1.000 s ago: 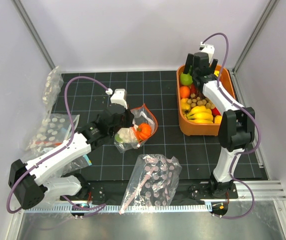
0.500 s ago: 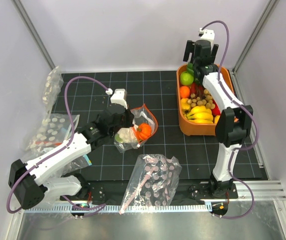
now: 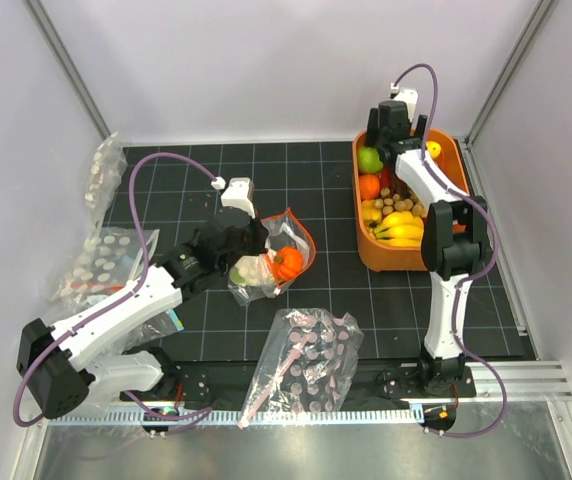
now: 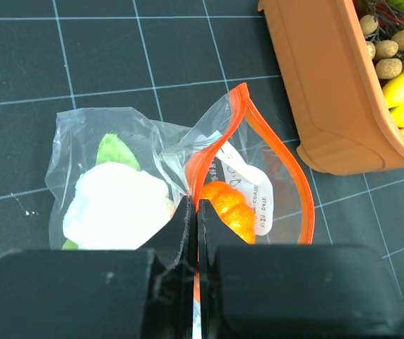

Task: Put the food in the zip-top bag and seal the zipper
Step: Pick up the fake vegetable from the bin, then place the fake vegetable in the zipper food storage bag.

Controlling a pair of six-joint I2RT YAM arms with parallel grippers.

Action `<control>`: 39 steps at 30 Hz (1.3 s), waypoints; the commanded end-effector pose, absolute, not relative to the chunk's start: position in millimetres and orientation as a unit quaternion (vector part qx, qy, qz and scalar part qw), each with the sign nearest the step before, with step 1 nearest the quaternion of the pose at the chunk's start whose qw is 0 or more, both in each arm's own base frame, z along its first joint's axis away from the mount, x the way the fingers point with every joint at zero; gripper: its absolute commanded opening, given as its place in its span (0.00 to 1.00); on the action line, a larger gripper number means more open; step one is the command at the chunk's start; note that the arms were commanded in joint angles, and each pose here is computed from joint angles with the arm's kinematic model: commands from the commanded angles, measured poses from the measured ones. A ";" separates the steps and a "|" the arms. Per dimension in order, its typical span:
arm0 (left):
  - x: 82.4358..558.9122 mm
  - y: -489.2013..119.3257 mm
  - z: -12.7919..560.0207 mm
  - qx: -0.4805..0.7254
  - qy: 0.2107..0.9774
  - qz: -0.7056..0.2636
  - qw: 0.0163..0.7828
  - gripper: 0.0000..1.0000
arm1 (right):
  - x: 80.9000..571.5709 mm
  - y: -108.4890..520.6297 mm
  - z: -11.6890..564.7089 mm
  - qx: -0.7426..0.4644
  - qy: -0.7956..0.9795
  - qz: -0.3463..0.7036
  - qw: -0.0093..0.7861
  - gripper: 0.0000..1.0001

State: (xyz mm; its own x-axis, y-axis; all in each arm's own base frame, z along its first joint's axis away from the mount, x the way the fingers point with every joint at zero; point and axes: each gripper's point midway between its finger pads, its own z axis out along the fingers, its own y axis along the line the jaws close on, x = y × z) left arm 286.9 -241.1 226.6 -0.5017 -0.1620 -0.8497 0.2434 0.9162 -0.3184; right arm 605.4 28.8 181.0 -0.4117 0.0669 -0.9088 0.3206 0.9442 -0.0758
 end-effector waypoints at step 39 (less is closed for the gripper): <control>287.4 -256.6 250.3 0.016 0.832 -0.253 0.493 0.00 | 282.7 237.3 294.8 -0.086 0.728 0.361 0.577 0.30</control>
State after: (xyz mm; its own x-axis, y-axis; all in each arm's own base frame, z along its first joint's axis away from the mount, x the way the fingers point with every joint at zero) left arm 284.1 -251.5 222.0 -0.5477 -0.1688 -0.8195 0.2572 0.8980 -0.3569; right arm 294.1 220.5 251.9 -0.4168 0.2374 -0.8775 -0.4189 0.8065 0.4172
